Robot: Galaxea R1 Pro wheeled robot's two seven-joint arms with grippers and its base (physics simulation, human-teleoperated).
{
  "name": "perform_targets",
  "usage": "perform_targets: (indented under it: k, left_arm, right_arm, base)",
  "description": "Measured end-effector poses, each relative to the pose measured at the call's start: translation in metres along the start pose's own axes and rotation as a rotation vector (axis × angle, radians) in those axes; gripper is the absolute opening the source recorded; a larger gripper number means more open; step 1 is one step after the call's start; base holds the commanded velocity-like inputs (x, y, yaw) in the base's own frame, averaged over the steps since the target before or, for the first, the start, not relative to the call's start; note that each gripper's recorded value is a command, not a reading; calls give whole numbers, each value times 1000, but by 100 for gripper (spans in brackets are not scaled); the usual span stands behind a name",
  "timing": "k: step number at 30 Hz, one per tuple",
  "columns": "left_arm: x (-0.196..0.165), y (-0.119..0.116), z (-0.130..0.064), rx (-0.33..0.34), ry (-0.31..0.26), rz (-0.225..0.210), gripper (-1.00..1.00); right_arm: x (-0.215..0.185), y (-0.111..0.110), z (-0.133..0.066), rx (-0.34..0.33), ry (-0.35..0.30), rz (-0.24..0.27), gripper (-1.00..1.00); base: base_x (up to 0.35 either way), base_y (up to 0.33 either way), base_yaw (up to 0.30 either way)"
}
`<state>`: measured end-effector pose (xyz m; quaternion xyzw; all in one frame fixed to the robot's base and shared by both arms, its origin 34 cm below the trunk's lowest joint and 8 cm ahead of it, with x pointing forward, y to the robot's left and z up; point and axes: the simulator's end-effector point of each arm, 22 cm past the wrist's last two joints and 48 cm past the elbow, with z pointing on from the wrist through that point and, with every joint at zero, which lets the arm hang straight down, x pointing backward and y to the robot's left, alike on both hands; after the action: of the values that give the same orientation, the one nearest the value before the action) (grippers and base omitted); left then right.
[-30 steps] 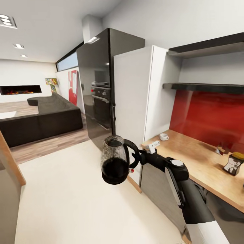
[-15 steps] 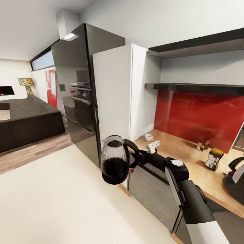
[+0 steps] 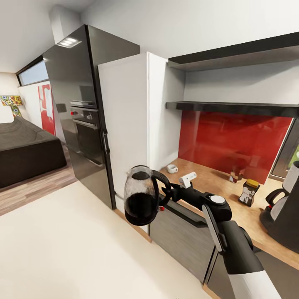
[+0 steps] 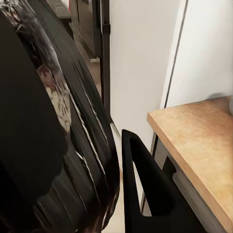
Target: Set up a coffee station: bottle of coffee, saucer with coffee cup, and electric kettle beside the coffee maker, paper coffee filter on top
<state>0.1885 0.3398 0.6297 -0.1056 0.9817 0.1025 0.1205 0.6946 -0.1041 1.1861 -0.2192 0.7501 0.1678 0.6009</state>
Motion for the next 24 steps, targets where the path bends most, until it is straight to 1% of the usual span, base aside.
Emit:
perform_targets:
  k: [17,19,24]
  left_arm:
    - [0,1,0,-1,0,-1,100]
    - [0,1,0,-2,0,-1,100]
    - [0,1,0,-2,0,0,100]
  right_arm:
    - [0,0,0,0,-1,1,-100]
    - [-1,-1,0,1,-1,2,-100]
    - [0,-1,0,3,-1,1,-100]
  base:
    - [0,0,-2]
    - [0,0,-123]
    - [0,0,-251]
